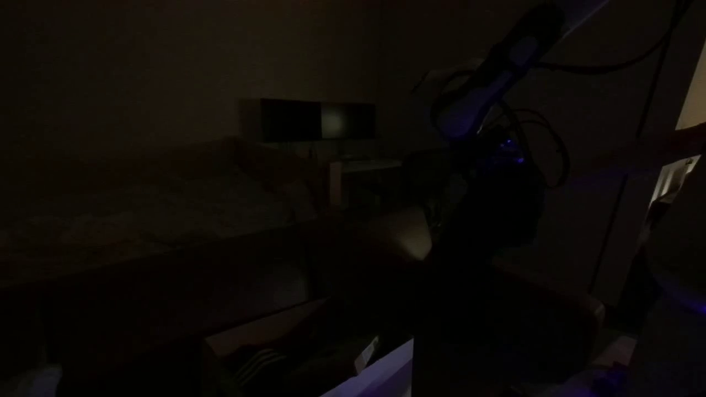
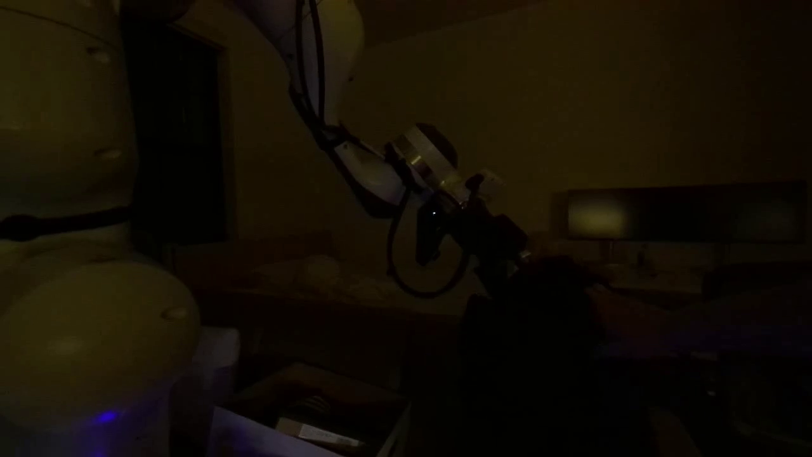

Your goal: Get the cloth and put it on the sofa

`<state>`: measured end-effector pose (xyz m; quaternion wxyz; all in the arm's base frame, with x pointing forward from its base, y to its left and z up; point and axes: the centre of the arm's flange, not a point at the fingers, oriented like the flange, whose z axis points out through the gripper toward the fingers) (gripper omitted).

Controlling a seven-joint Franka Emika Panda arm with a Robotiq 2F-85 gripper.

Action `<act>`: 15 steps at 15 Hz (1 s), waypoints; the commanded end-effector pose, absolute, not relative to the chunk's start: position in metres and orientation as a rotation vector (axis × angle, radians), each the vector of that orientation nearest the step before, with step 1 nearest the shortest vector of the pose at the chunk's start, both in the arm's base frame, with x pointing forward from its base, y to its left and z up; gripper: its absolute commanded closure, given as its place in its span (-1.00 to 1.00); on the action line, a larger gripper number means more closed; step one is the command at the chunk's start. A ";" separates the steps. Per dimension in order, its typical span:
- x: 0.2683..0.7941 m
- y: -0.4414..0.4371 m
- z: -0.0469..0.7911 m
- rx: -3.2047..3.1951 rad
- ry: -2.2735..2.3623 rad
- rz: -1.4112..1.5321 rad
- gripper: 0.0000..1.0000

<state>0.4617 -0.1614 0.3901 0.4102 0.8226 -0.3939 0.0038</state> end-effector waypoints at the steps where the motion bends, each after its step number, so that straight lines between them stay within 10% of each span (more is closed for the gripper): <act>1: 0.462 -0.157 0.384 2.159 -0.967 -0.060 -1.00; 4: 0.464 -0.150 0.385 2.213 -0.962 -0.086 -1.00; 6: 0.466 -0.148 0.385 2.245 -0.964 -0.085 -0.47; 15: 0.470 -0.139 0.389 2.353 -0.933 -0.049 0.66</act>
